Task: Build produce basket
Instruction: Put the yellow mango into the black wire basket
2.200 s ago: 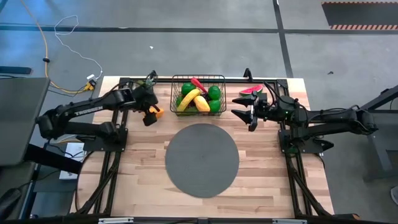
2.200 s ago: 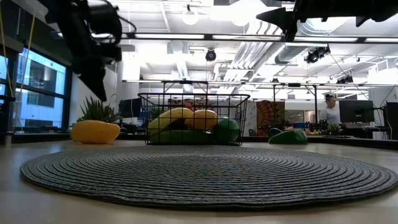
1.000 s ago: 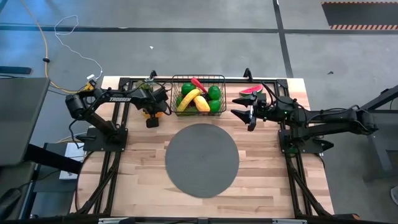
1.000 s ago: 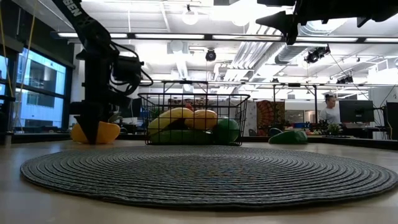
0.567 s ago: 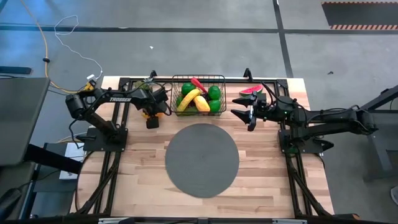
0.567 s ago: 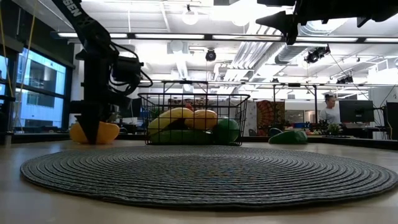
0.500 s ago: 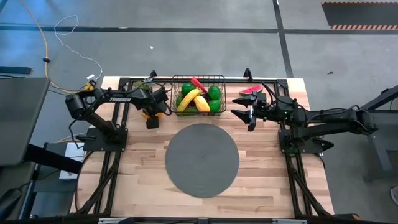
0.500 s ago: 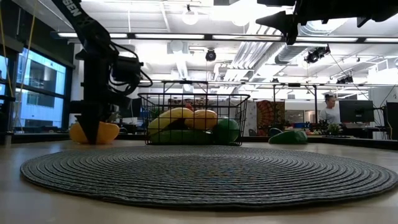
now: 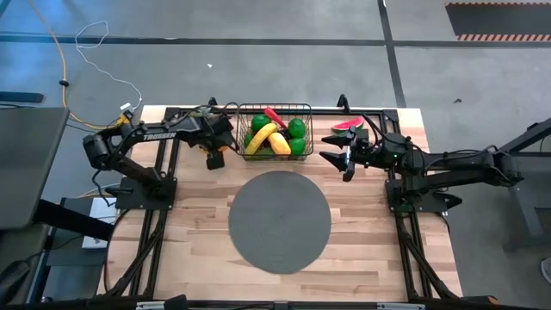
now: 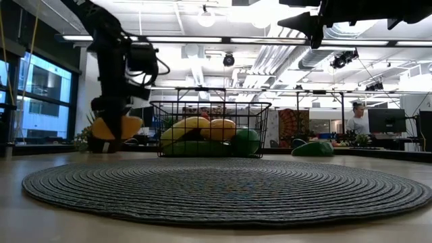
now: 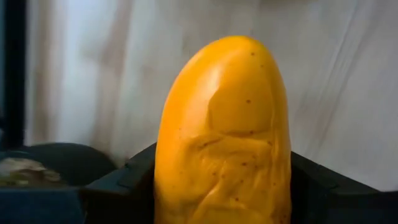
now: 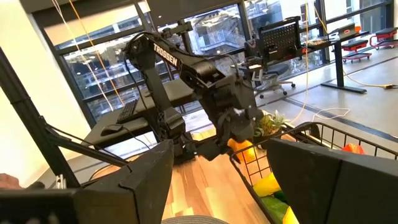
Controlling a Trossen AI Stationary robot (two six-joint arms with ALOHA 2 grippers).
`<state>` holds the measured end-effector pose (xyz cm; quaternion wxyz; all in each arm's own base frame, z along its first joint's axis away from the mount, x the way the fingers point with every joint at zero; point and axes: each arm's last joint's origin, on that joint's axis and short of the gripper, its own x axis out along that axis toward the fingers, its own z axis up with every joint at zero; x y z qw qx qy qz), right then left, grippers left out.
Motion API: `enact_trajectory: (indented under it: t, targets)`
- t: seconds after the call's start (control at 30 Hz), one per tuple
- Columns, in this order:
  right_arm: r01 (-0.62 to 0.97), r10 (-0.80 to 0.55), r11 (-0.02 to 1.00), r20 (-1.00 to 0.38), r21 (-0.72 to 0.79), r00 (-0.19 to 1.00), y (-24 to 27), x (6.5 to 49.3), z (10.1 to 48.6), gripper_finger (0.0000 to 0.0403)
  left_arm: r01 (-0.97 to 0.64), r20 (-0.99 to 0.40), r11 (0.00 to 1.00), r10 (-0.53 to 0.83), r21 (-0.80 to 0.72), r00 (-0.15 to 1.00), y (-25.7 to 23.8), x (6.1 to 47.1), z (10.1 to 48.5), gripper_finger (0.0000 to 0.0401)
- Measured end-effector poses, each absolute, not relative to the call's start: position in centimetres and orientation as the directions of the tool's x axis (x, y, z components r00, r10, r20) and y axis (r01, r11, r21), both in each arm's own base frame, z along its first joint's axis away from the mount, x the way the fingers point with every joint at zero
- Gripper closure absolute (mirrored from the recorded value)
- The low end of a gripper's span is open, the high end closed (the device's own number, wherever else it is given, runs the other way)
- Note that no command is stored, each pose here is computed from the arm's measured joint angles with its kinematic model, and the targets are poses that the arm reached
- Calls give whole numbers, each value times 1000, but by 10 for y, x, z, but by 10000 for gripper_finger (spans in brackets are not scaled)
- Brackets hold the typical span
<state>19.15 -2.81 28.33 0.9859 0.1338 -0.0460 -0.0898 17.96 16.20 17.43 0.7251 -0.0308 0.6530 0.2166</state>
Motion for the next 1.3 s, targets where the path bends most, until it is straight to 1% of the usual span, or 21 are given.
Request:
enact_trajectory:
  t: [0.23, 0.37, 0.47, 0.57, 0.63, 0.7, 0.77, 0.83, 0.97, 1.1, 1.2, 1.23, 1.3]
  targets:
    - [165, -189, 948, 67, 272, 980, -28, 191, 283, 160, -376, -929, 885, 344, 273, 134, 167, 185, 209, 179]
    - [165, -189, 948, 66, 272, 980, -28, 191, 283, 160, -402, -889, 859, 418, 318, 188, 168, 186, 235, 178]
    - [164, -189, 948, 66, 272, 980, -28, 191, 283, 160, -425, -847, 839, 470, 341, 248, 168, 185, 258, 178]
    - [164, -189, 948, 66, 272, 980, -28, 191, 283, 160, -471, -781, 816, 519, 334, 346, 164, 182, 287, 178]
    - [165, -189, 948, 67, 272, 980, -28, 191, 283, 160, -538, -706, 800, 541, 265, 456, 160, 180, 304, 178]
    - [165, -189, 948, 66, 271, 980, -28, 191, 283, 160, -585, -595, 797, 545, 149, 591, 154, 177, 323, 178]
    - [164, -189, 948, 67, 272, 980, -28, 191, 283, 160, -587, -464, 809, 532, 32, 709, 147, 174, 337, 178]
    - [165, -189, 949, 67, 270, 980, -28, 191, 283, 160, -549, -333, 833, 498, -73, 800, 137, 173, 345, 178]
    - [165, -189, 949, 66, 269, 980, -28, 191, 283, 160, -400, -108, 889, 385, -225, 917, 115, 178, 343, 178]
    - [165, -189, 948, 67, 271, 980, -28, 191, 283, 160, -246, 46, 916, 273, -316, 961, 90, 188, 319, 178]
    - [165, -189, 949, 67, 269, 980, -28, 191, 283, 160, -155, 112, 919, 209, -363, 972, 70, 197, 295, 178]
    - [165, -189, 949, 67, 268, 980, -28, 191, 283, 160, -145, 120, 919, 201, -367, 972, 64, 200, 288, 178]
    - [166, -189, 951, 67, 262, 980, -28, 191, 283, 160, -172, 102, 916, 222, -363, 970, 53, 205, 275, 178]
